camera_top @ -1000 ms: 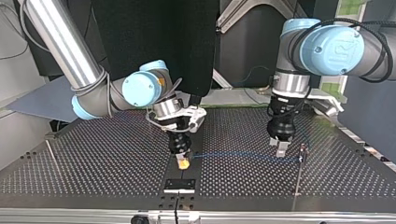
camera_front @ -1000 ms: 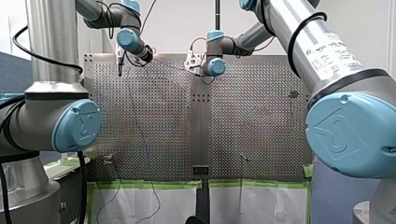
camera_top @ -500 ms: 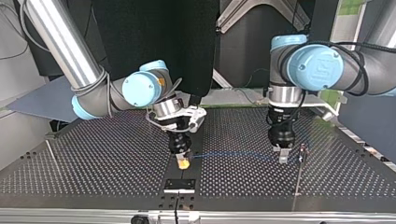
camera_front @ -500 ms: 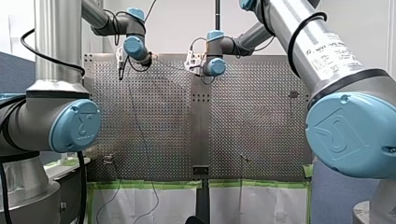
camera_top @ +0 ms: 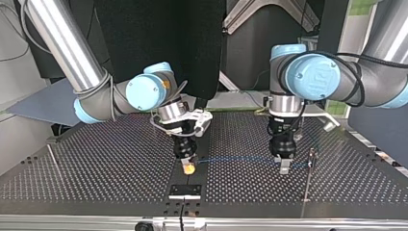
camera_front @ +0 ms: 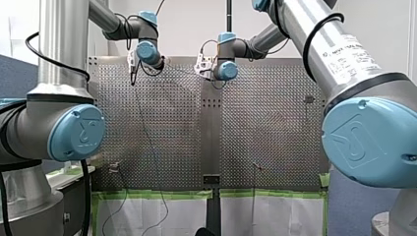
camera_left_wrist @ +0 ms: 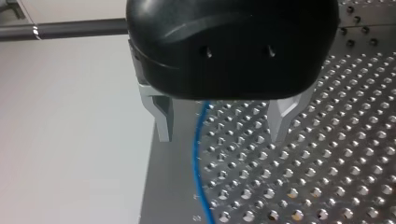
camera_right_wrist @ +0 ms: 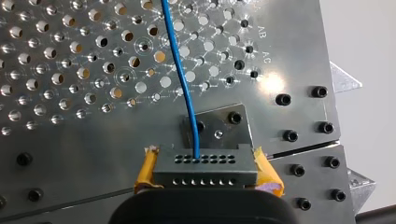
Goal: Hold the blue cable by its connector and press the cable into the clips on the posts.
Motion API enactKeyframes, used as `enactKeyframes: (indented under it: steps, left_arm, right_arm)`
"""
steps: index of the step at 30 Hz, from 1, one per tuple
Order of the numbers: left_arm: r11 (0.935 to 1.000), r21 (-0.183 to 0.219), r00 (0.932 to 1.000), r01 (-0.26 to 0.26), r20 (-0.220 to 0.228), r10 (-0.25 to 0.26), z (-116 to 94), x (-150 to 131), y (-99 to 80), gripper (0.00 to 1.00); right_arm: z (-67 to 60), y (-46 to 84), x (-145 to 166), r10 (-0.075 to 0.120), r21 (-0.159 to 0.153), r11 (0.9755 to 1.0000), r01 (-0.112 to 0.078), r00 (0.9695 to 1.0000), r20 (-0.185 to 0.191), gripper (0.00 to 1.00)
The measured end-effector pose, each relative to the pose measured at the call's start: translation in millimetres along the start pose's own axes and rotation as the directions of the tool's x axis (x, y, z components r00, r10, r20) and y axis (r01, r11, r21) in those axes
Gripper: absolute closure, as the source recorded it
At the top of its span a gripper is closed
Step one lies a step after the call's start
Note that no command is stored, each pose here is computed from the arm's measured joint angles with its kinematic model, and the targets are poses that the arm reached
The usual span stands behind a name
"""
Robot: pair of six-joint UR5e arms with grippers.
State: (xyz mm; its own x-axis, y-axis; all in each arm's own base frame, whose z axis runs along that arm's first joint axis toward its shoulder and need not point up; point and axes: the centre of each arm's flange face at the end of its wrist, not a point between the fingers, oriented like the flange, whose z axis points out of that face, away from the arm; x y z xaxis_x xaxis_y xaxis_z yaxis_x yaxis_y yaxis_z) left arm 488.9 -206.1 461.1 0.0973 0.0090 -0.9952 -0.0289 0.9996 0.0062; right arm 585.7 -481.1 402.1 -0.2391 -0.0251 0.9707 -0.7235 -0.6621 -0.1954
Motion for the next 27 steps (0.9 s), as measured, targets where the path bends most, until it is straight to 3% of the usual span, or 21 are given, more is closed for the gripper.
enactKeyframes:
  steps: [12,27]
  left_arm:
    - [0.9998,-0.018,0.9996,0.007,0.029,-0.006,7,-11,-2.7,0.0]
    - [0.9994,-0.032,0.9999,-0.013,0.007,0.013,13,0,-3.6,0.0]
  right_arm:
    - [0.1,0.2,0,0.0,0.0,1.0,0.0,1.0,0.001,1.0]
    - [0.1,-0.2,-1,-0.001,0.0,1.0,0.001,1.0,0.001,1.0]
